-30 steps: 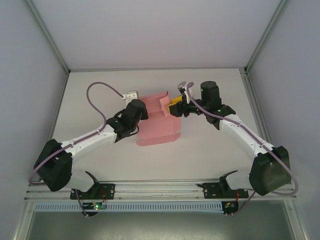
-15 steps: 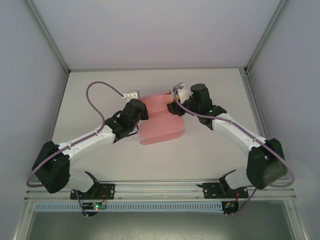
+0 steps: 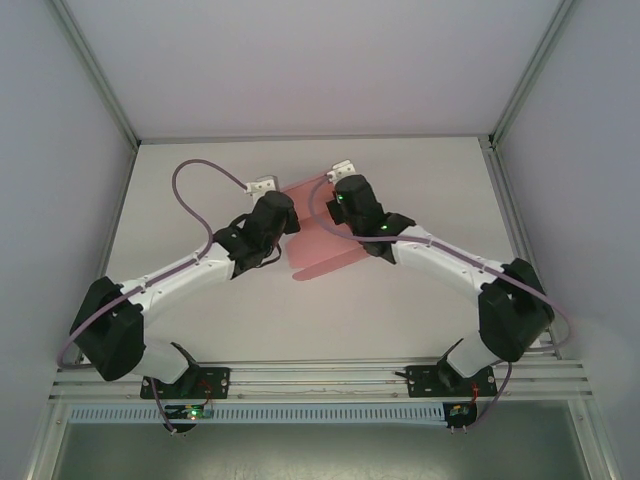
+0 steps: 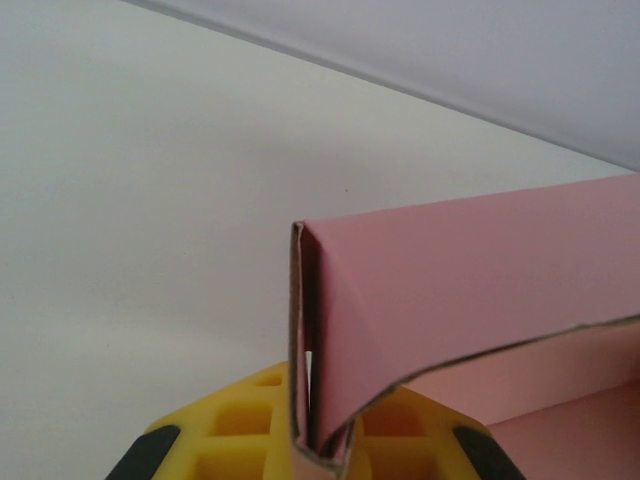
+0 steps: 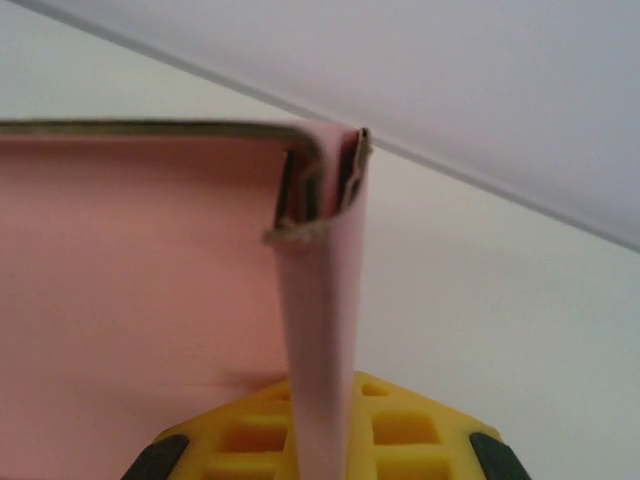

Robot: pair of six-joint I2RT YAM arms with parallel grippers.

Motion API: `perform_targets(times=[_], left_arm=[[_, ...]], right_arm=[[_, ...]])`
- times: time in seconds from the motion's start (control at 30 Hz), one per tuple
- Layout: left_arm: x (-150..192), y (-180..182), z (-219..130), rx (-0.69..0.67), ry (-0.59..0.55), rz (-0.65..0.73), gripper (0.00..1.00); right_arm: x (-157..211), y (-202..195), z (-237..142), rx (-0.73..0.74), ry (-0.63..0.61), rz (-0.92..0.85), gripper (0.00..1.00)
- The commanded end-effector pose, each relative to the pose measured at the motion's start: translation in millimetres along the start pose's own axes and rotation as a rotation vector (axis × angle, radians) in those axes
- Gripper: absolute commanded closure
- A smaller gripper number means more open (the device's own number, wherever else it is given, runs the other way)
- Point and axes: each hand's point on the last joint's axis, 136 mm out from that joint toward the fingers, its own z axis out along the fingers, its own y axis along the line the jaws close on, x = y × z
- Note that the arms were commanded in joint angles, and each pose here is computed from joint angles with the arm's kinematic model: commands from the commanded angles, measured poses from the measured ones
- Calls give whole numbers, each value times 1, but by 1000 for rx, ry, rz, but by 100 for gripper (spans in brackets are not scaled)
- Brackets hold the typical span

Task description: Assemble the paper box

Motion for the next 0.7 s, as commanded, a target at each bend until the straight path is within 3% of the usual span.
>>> perform_targets(times=[0.0,0.1,0.43,0.53,0.67], left_arm=[[9,10,-5,-82,49,-33,100],[14,6,-4,-74,70,-48,100],[15,4,1,-95,72,-43,100],[15,4,0,-88,66,-44,100],[14,0,2,-55,54,-47,100]], right_arm=[[9,-84,-3,499,44,-40,100],[8,-93,-3,640,67,-154,100],[13,-85,14,694,105,-427,100],[21,-71,20,505,88,-326,100],[9,-32,10,142,-40,-152,79]])
